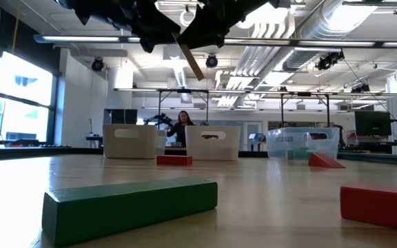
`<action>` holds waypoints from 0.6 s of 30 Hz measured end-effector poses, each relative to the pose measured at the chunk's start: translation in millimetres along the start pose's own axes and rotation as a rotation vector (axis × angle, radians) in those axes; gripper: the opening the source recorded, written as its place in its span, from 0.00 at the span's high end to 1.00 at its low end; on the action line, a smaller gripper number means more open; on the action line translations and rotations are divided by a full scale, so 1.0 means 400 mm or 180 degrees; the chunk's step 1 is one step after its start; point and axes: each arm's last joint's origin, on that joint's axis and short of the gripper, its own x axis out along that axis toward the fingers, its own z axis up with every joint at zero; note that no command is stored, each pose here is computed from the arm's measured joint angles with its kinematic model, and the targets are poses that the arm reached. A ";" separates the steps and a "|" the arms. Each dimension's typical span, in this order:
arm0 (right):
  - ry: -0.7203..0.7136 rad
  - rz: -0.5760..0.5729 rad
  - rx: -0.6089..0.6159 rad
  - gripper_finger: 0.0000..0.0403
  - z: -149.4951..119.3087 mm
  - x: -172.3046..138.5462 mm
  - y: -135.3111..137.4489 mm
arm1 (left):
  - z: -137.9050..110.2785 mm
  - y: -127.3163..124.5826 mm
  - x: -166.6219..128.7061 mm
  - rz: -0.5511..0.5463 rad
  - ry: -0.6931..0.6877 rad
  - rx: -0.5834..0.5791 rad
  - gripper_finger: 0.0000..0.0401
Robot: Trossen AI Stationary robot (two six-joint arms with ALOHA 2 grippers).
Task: Sort & place blocks by color
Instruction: Put the right brown block into the gray bin
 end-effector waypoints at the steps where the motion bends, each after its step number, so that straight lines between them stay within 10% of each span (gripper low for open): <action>1: 0.0000 -0.0002 0.0003 0.76 0.000 0.000 0.000 | 0.000 0.000 0.000 -0.0004 0.0000 0.0001 0.61; 5: 0.0008 0.0011 0.0027 0.74 -0.001 0.000 0.000 | 0.000 0.000 0.000 -0.0008 -0.0001 0.0087 0.74; 18: 0.0308 -0.0086 0.0367 0.52 -0.023 -0.001 0.001 | -0.030 0.008 -0.003 0.0403 0.0440 0.0212 0.75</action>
